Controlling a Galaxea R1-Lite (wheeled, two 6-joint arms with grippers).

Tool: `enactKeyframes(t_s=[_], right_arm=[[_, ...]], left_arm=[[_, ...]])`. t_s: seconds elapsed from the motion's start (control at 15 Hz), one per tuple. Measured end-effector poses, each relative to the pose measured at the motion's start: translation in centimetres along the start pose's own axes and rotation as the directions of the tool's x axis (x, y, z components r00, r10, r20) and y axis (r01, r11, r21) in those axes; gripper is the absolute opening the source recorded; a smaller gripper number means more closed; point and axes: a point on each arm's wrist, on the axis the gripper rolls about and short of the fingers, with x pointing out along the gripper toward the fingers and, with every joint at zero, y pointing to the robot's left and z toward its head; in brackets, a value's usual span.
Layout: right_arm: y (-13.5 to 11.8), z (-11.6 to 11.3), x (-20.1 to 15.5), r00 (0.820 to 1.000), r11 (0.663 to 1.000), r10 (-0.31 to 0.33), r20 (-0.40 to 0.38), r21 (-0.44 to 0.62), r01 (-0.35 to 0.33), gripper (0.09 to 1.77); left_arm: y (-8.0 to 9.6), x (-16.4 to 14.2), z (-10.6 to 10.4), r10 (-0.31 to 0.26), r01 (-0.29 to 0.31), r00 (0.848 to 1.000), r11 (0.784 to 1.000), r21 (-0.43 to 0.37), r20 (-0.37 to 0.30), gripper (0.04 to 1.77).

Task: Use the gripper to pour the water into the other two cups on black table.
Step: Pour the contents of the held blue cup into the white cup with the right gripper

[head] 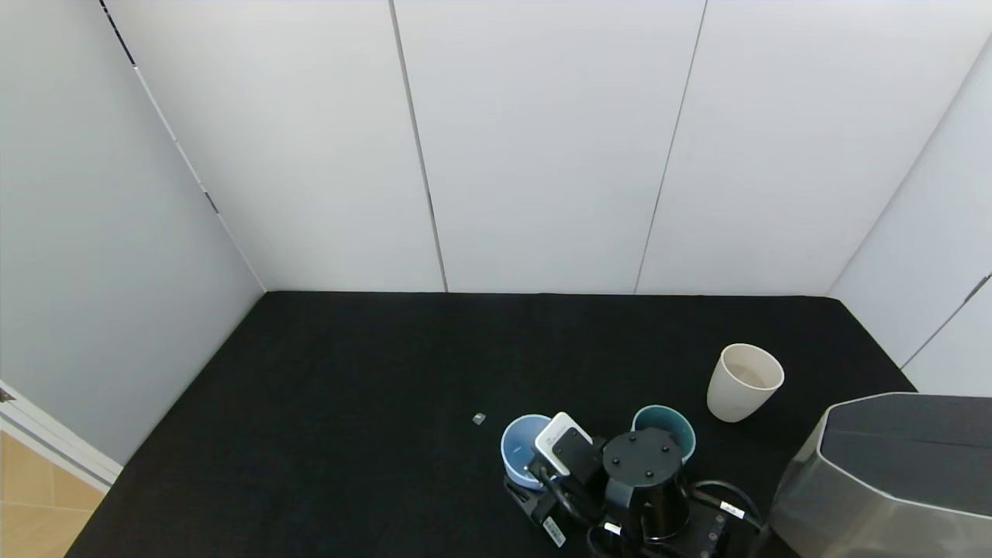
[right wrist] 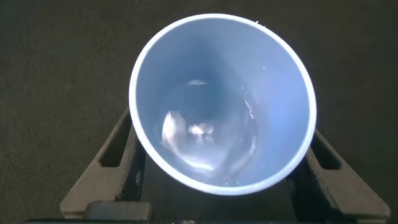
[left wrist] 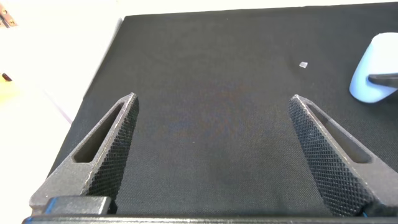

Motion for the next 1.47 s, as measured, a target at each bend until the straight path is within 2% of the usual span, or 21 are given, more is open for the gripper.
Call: enactKeyframes(t_s=[0.33,0.67,0.87,1.07,1.47], right_arm=[[-0.8,2.4,-1.1,1.0,1.0,-0.018,0.025,0.001,0.018,1.29],[-3.5,5.7,-2.8,0.996,0.997,-0.073,0.059,0.018,0.072,1.29],[-6.0,7.2,-4.4,0.989,0.991,-0.128,0.068,0.038,0.126,1.29],[-9.3,8.2,-6.3,0.975,0.977,-0.211,0.075,0.059,0.207,1.28],[-15.5,8.5,-10.2,0.943,0.946,-0.322,0.081,0.075,0.316,1.28]], left_arm=[[0.0,0.0,0.0,0.0,0.0,1.0,1.0,0.0,0.0,1.72],[0.0,0.0,0.0,0.0,0.0,1.0,1.0,0.0,0.0,1.72],[0.0,0.0,0.0,0.0,0.0,1.0,1.0,0.0,0.0,1.72],[0.0,0.0,0.0,0.0,0.0,1.0,1.0,0.0,0.0,1.72],[0.0,0.0,0.0,0.0,0.0,1.0,1.0,0.0,0.0,1.72]])
